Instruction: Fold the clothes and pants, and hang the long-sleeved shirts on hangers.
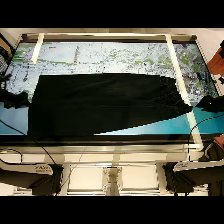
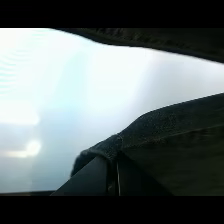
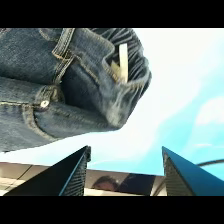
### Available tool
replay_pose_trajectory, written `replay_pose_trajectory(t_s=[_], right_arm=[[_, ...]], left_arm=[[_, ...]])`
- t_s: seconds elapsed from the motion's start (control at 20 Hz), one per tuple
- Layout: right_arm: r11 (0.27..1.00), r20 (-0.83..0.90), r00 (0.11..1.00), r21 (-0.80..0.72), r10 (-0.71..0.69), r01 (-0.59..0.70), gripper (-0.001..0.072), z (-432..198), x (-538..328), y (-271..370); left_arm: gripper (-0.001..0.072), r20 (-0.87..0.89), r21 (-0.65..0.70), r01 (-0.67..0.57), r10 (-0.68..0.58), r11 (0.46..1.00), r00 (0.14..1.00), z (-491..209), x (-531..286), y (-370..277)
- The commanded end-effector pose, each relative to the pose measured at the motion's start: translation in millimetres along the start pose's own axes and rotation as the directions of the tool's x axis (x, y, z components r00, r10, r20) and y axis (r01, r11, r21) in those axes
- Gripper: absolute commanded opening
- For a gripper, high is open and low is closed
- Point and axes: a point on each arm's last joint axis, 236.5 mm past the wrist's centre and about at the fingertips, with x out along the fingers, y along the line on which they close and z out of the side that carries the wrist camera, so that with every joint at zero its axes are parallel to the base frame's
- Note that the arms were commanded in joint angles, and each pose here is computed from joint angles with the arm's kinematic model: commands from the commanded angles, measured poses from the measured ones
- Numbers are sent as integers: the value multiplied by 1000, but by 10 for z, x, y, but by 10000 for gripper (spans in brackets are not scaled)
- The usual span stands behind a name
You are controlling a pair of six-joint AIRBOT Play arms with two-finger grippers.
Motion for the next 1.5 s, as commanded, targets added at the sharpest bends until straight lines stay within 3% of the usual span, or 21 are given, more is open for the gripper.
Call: replay_pose_trajectory(t_s=[0.0,0.2,0.5,0.6,0.85,1.0,1.1,1.35,1.45], right_arm=[[999,38,999,-41,7,-6,529,80,116,4],[990,-87,994,-119,67,-77,529,-3,428,310],[991,-239,962,45,132,-125,472,-225,722,455],[985,-295,941,100,165,-141,340,-357,674,530],[972,-369,904,172,214,-160,161,-558,641,635],[968,-369,904,200,216,-149,174,-621,765,613],[966,-377,901,218,215,-140,371,-662,794,606],[965,-310,936,247,168,-92,372,-504,873,496],[970,-343,932,241,119,-35,403,-581,837,388]], left_arm=[[30,204,37,130,-135,991,970,251,-460,-248],[29,331,73,190,-203,979,922,363,-839,-391],[29,370,69,174,-187,982,910,323,-1036,-350],[29,372,88,179,-199,980,907,328,-1044,-379],[29,385,152,226,-268,962,883,358,-1099,-542],[29,366,160,238,-281,958,887,312,-1089,-572],[29,362,161,240,-284,957,888,303,-1087,-578],[30,359,161,242,-285,957,889,297,-1086,-581],[30,356,160,236,-279,958,892,290,-1077,-566]])
